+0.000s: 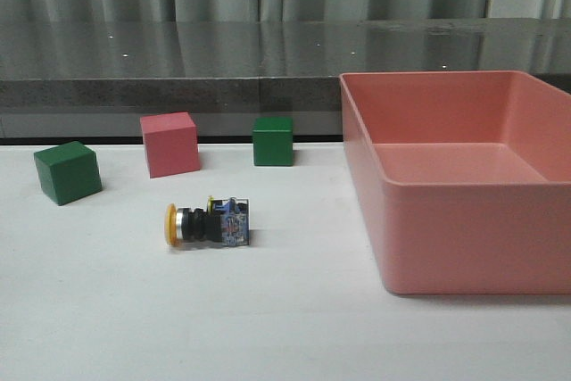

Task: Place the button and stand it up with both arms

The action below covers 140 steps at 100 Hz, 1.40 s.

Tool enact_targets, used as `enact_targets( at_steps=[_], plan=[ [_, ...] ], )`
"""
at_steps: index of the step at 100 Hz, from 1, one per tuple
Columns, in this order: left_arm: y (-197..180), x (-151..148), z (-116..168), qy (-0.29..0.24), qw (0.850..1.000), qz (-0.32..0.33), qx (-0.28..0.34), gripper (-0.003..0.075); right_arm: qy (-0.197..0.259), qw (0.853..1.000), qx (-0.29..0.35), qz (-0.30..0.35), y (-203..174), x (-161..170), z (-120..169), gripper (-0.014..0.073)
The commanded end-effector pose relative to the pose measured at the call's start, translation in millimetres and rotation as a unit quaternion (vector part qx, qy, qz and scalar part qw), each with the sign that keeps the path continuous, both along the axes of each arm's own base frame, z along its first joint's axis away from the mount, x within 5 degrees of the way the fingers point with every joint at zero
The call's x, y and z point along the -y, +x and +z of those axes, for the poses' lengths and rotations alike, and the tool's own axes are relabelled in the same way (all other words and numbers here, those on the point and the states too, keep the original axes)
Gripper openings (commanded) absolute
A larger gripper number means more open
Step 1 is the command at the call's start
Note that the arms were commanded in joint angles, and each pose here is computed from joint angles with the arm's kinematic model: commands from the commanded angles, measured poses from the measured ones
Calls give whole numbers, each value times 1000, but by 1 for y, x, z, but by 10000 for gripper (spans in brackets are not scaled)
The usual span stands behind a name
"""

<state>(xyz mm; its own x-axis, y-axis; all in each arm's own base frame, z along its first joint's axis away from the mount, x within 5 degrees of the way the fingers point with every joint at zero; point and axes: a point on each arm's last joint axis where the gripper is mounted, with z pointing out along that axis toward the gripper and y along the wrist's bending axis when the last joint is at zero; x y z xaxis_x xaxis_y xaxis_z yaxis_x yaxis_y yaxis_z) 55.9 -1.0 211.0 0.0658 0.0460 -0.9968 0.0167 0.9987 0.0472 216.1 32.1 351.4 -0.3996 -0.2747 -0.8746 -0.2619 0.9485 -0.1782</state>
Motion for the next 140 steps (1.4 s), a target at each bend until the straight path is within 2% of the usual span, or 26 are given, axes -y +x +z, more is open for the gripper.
enact_targets(
  at_steps=[1, 17, 34, 52, 79, 95, 103, 119, 127, 140],
  plan=[
    [-2, 1, -1, -11, 999, -4, 42, -19, 25, 996, 88, -23, -23, 9, 10, -109],
    [-2, 1, -1, -11, 999, -4, 42, -19, 37, 985, 163, -32, -63, 14, -4, -109],
    [-2, 1, -1, -11, 999, -4, 42, -19, 40, 982, 182, -31, -95, 18, -26, -109],
    [-2, 1, -1, -11, 999, -4, 42, -19, 45, 974, 219, -31, -122, 21, -32, -109],
    [-2, 1, -1, -12, 999, -5, 42, -19, 48, 969, 239, -29, -136, 22, -34, -109],
    [-3, 0, 6, -51, 997, -8, 65, -19, 47, 971, 231, -28, -136, 22, -36, -109],
    [-6, 0, 20, -68, 996, -9, 60, -19, 46, 973, 226, -28, -136, 22, -37, -109],
    [-12, 3, 64, -132, 991, -27, -14, -19, 46, 973, 225, -28, -136, 22, -37, -109],
    [-7, 5, 87, -134, 989, -31, -62, -19, 46, 973, 225, -28, -136, 22, -37, -109],
    [11, 7, 127, -136, 985, -33, -95, -19, 46, 973, 225, -28, -136, 22, -37, -109]
  ],
)
